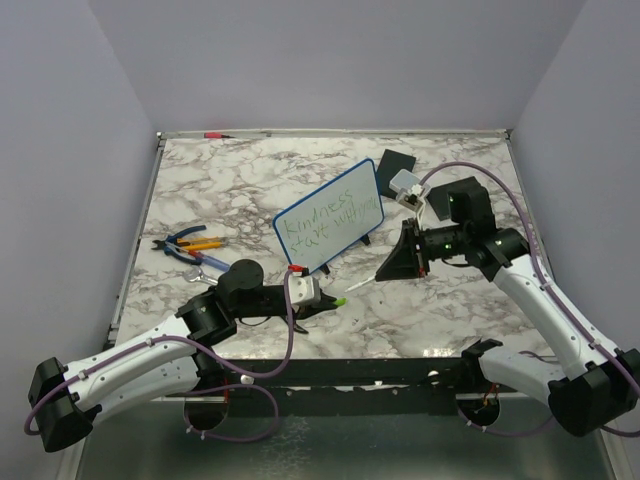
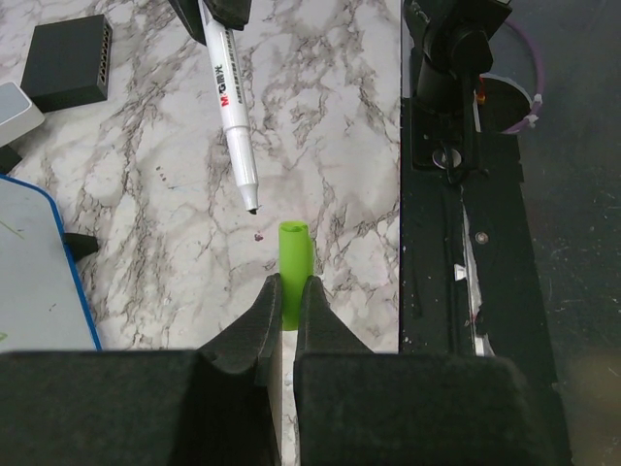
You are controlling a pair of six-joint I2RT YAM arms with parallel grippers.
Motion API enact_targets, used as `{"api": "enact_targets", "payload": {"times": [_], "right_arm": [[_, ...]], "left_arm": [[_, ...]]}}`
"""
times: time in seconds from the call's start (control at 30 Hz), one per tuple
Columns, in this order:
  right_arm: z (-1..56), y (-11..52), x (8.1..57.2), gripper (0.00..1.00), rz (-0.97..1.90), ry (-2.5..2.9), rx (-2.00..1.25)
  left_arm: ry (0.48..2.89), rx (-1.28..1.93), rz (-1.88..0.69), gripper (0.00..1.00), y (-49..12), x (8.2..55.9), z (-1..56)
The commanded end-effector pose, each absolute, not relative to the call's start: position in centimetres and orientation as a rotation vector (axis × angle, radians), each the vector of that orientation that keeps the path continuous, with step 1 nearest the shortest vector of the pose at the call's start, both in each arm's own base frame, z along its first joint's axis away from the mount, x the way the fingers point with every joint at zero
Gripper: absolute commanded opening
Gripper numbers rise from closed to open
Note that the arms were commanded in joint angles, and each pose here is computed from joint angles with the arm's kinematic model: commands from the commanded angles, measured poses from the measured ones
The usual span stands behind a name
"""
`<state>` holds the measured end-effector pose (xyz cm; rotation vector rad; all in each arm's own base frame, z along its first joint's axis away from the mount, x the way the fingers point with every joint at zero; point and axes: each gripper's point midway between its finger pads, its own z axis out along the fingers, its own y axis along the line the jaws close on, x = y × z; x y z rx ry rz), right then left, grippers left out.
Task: Write a sentence on the whiteboard
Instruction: Close the whiteboard marker at the center of the board.
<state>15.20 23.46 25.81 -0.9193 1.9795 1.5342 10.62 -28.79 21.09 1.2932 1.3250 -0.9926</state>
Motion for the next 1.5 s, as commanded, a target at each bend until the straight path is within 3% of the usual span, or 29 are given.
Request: {"api": "enact_targets", "payload": {"times": [0.0, 1.47], "right_arm": [[25.1, 23.5, 14.5, 0.01, 1.535, 2.012, -0.931], [25.2, 23.3, 13.6, 0.01, 1.523, 1.999, -0.943]], "left_arm": [[1.289, 1.26, -1.001, 0.0, -29.0, 10.9, 22.9], [1.337, 1.228, -0.989, 0.0, -28.9, 11.5, 22.8]]}}
